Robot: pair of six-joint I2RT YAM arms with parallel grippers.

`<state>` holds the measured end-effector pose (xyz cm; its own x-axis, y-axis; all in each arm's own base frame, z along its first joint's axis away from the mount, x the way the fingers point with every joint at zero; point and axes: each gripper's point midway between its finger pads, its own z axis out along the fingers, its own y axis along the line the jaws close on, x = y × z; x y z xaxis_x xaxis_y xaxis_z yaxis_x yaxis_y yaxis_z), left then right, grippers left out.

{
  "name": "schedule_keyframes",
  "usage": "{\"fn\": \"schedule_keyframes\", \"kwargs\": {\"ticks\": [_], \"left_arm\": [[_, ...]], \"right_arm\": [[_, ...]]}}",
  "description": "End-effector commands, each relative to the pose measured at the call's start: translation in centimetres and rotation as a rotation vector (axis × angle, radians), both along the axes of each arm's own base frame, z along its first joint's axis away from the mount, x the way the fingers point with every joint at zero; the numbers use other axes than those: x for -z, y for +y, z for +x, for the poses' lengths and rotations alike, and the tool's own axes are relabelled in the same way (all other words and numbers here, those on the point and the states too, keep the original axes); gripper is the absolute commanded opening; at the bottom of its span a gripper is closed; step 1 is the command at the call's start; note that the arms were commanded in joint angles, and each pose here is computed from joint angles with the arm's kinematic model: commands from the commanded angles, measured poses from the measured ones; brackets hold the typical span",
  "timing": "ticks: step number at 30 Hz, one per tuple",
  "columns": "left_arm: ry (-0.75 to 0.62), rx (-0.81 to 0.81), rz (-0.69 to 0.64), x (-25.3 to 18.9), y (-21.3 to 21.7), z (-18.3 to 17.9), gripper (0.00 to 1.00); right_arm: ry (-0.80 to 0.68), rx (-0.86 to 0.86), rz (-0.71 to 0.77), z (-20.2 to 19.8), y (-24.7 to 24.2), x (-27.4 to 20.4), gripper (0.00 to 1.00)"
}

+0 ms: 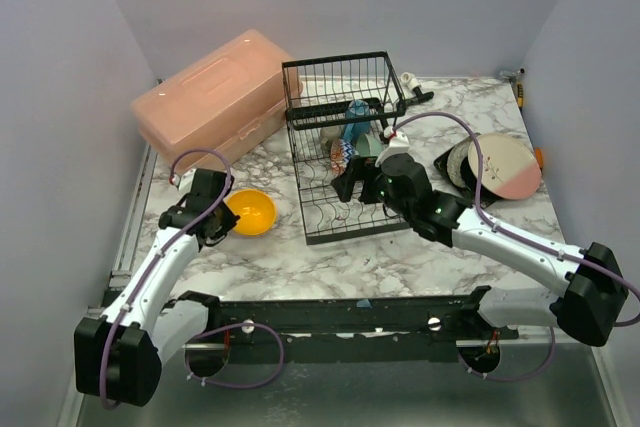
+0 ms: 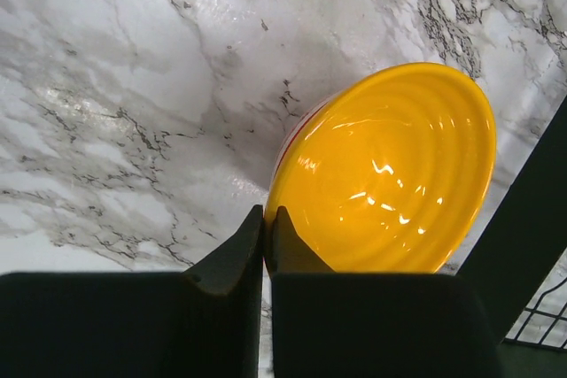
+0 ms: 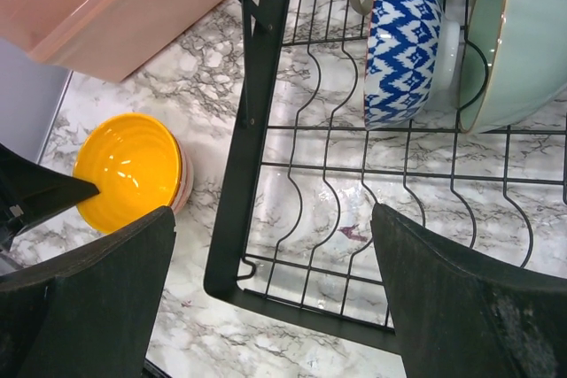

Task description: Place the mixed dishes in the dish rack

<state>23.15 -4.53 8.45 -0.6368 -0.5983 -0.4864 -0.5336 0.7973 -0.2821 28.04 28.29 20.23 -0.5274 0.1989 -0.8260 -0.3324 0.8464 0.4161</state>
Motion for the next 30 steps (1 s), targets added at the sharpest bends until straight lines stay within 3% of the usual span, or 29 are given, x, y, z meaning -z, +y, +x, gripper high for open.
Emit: {"fn": "schedule_keyframes", "kwargs": {"ticks": [1,13,24,30], "left_arm": [[-0.051,0.019,0.043,-2.2,0.7,0.0,0.00],[-0.306,0.204,-0.144,-9.6,-3.1,-0.5,0.00],[-0.429,0.450,-0.562,-15.7,-10.6,-1.9,0.00],[-0.467,0.507,-0.703,-17.8,-12.4,-2.3,0.00]], "right_arm": [[0.004,-0.037,0.043,-0.7,0.7,-0.7,0.94],[0.070,-0.289,0.281,-4.2,5.3,-3.3,1.00],[0.201,-0.582,0.703,-9.2,9.2,-6.5,0.99],[0.212,-0.547,0.730,-8.9,9.1,-6.2,1.00]]}}
